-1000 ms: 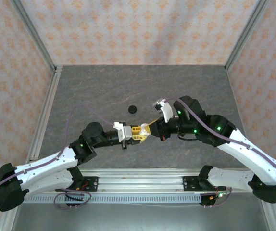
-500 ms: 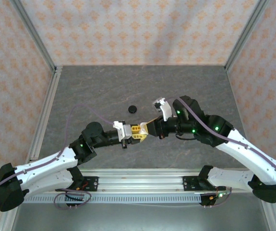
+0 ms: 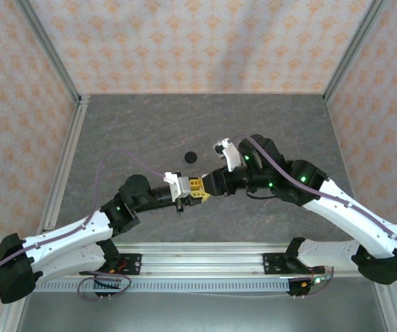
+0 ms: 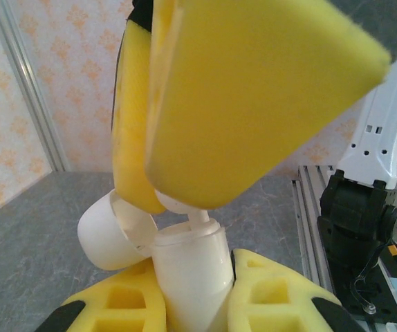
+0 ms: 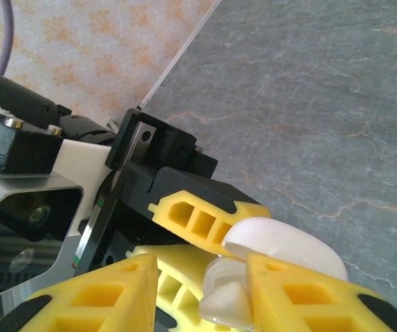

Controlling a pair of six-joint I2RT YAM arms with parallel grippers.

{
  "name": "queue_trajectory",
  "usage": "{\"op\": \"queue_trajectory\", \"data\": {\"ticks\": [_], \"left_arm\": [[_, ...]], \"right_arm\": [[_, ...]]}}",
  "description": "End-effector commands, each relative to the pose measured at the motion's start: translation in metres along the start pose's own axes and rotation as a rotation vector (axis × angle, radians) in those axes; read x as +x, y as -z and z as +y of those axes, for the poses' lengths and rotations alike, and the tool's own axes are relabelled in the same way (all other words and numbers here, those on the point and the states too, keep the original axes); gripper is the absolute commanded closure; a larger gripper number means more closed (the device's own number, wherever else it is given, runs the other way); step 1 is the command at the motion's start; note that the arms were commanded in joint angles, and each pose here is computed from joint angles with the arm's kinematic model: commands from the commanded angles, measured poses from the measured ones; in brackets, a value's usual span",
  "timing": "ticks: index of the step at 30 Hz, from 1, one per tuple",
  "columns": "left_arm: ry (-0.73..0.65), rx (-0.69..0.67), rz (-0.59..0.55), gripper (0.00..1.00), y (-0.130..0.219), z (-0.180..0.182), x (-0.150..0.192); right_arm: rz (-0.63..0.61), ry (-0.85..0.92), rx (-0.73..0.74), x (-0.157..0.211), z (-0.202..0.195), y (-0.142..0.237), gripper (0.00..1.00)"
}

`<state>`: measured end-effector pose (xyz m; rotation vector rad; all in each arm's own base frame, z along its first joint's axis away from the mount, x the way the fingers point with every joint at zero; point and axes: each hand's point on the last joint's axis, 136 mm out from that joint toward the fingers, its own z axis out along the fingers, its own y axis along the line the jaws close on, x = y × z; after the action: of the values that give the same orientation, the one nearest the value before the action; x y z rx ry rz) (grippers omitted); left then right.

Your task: Insert the wireless bluetooth earbuds into the charging case

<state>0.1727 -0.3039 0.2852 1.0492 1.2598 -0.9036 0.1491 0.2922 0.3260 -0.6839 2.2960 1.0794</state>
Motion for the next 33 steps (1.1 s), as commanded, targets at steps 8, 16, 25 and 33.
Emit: {"op": "queue_trajectory", "data": {"ticks": [8,16,25,33], "left_arm": [[-0.069,0.016,-0.153,1.00,0.002,-0.004,-0.045],[-0.051,0.014,-0.170,1.00,0.003,-0.004,-0.042],[-0.033,-0.003,-0.212,1.00,0.010,-0.003,-0.048],[-0.024,-0.042,-0.245,1.00,0.023,-0.002,-0.052]], "right_arm": [[-0.094,-0.113,0.103,-0.013,-0.011,0.012,0.54],[-0.131,-0.134,0.036,-0.022,0.002,0.011,0.48],[-0.148,-0.173,0.105,-0.020,-0.015,0.007,0.50],[-0.219,-0.294,0.082,-0.013,-0.026,0.003,0.50]]}}
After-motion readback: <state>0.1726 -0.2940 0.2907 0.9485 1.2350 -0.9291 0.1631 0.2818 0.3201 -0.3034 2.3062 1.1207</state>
